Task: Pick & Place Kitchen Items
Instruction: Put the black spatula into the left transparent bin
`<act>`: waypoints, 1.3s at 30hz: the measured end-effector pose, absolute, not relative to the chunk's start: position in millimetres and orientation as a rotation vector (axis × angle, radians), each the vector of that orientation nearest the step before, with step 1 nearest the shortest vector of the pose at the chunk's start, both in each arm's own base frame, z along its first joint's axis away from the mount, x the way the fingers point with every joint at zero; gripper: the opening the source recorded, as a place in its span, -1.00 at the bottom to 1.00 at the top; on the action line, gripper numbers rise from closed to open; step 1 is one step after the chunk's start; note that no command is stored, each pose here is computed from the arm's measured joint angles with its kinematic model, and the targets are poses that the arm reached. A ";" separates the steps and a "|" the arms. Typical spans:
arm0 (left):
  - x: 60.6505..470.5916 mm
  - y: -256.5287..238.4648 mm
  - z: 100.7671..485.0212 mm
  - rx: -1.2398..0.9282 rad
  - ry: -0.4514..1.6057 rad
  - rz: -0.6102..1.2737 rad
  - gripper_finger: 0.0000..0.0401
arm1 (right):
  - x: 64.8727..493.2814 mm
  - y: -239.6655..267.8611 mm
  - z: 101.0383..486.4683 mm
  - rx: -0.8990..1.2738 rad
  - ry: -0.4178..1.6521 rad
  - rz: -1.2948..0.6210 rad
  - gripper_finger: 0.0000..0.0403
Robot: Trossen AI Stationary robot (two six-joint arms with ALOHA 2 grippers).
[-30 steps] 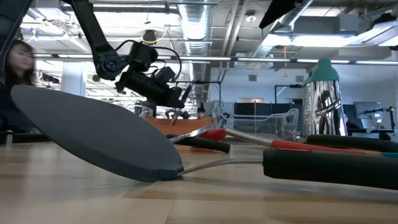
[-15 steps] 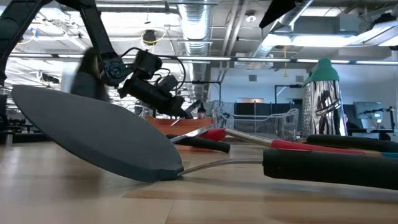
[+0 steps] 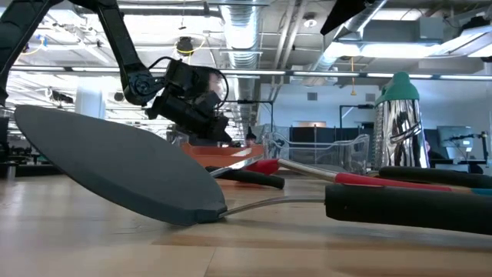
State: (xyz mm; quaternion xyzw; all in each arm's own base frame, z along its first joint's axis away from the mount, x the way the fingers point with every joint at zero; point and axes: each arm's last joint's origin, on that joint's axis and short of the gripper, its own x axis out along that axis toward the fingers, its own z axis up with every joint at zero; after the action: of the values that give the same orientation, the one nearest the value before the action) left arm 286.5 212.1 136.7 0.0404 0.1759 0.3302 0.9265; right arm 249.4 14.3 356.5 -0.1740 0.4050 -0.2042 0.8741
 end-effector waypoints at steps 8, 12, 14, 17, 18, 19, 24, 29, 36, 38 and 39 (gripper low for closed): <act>286.6 212.2 139.4 0.083 0.342 0.680 -0.60 | 249.4 14.5 356.4 -0.364 0.846 -0.426 -0.99; 286.2 210.7 150.3 0.088 0.305 0.665 -0.62 | 250.0 13.6 357.0 -0.360 0.839 -0.430 -1.00; 285.7 209.3 158.7 0.093 0.274 0.638 -0.66 | 251.7 12.4 358.3 -0.352 0.820 -0.436 -1.00; 284.4 205.5 175.8 0.105 0.219 0.591 -0.77 | 253.0 10.8 359.5 -0.350 0.806 -0.440 -1.00; 284.1 203.5 182.2 0.111 0.197 0.573 -0.82 | 253.0 10.7 359.4 -0.350 0.807 -0.441 -1.00; 283.6 201.2 188.7 0.116 0.179 0.558 -0.87 | 253.0 9.7 359.5 -0.348 0.807 -0.444 -1.00; 280.5 183.0 220.1 0.148 0.093 0.502 -0.98 | 253.1 7.7 359.4 -0.344 0.809 -0.450 -1.00; 268.3 156.2 244.8 0.189 0.014 0.458 -0.97 | 253.1 7.7 359.4 -0.344 0.809 -0.450 -1.00; 232.5 118.0 254.9 0.200 -0.020 0.405 -0.99 | 253.2 8.5 358.9 -0.332 0.814 -0.420 -1.00; 220.5 109.7 253.9 0.198 -0.016 0.397 -0.99 | 253.2 8.7 358.9 -0.332 0.814 -0.418 -1.00; 215.2 105.8 253.6 0.197 -0.015 0.393 -0.99 | 253.2 8.7 358.9 -0.331 0.813 -0.418 -1.00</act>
State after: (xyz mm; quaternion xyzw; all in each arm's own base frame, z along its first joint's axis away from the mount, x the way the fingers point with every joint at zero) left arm 215.2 105.8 253.6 0.0975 -0.0073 0.1948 0.9760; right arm 253.2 8.7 358.9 -0.1592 0.3909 -0.2008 0.8841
